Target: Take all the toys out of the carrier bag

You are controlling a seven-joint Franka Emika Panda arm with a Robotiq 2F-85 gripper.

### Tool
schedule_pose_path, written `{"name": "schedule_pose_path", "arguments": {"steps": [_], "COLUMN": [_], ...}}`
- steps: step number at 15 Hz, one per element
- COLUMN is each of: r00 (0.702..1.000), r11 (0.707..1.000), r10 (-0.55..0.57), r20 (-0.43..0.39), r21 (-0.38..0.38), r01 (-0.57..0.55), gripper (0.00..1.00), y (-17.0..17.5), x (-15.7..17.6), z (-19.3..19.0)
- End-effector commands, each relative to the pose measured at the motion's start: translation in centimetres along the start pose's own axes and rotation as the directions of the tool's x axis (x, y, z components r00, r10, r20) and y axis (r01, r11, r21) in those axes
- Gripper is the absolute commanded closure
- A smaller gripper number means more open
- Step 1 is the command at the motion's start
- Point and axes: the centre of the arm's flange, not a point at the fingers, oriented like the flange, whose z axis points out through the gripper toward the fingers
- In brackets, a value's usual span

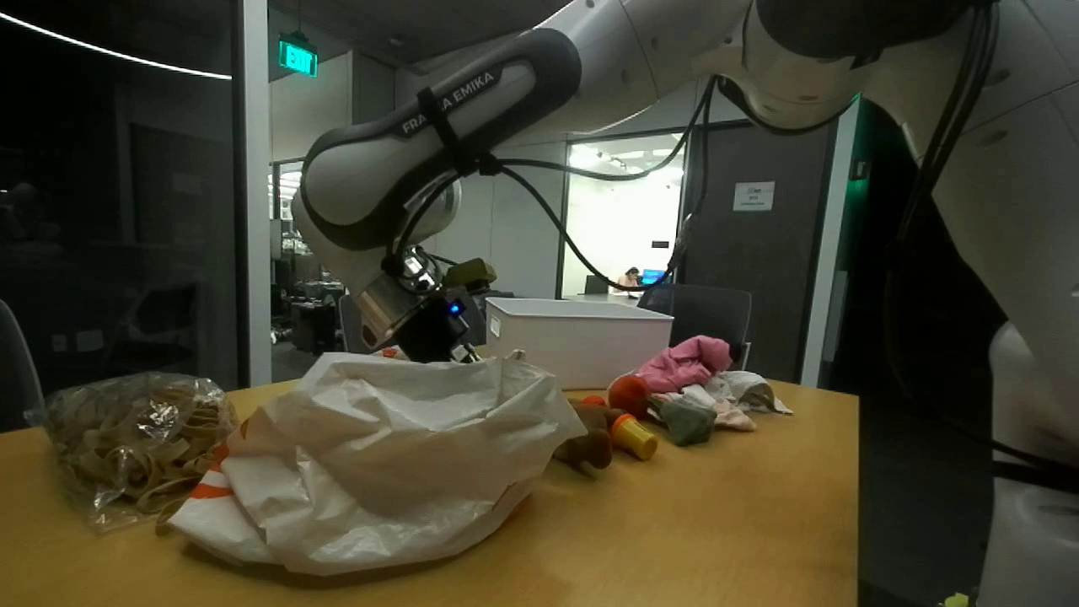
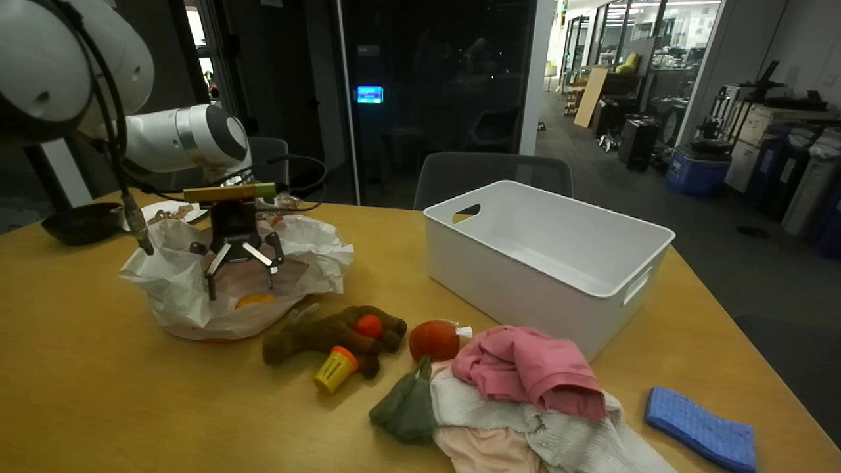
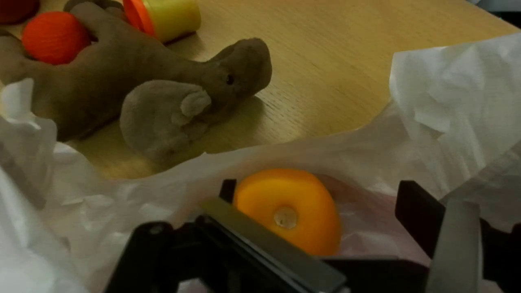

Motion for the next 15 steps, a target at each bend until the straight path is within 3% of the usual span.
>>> {"name": "schedule_pose_path", "arguments": {"steps": [1, 6, 8, 10, 15], "r00": [0.998, 0.996, 0.996, 0.995, 0.996], "r11": [0.998, 0.996, 0.996, 0.996, 0.998], "r10": [-0.064, -0.083, -0.083, -0.083, -0.060], "r20": [-0.015, -0.025, -0.043, -0.056, -0.071], "r21": [0.012, 0.015, 0.019, 0.018, 0.013], "r01": [0.064, 0.083, 0.084, 0.084, 0.061], "gripper": [0.00, 0.00, 0.27, 0.44, 0.47], "y": [-0.4, 0.2, 0.4, 0.5, 0.7], "x": [0.7, 1.4, 1.5, 1.4, 0.5], "z": [1.1, 1.9, 2.0, 1.9, 1.1]}}
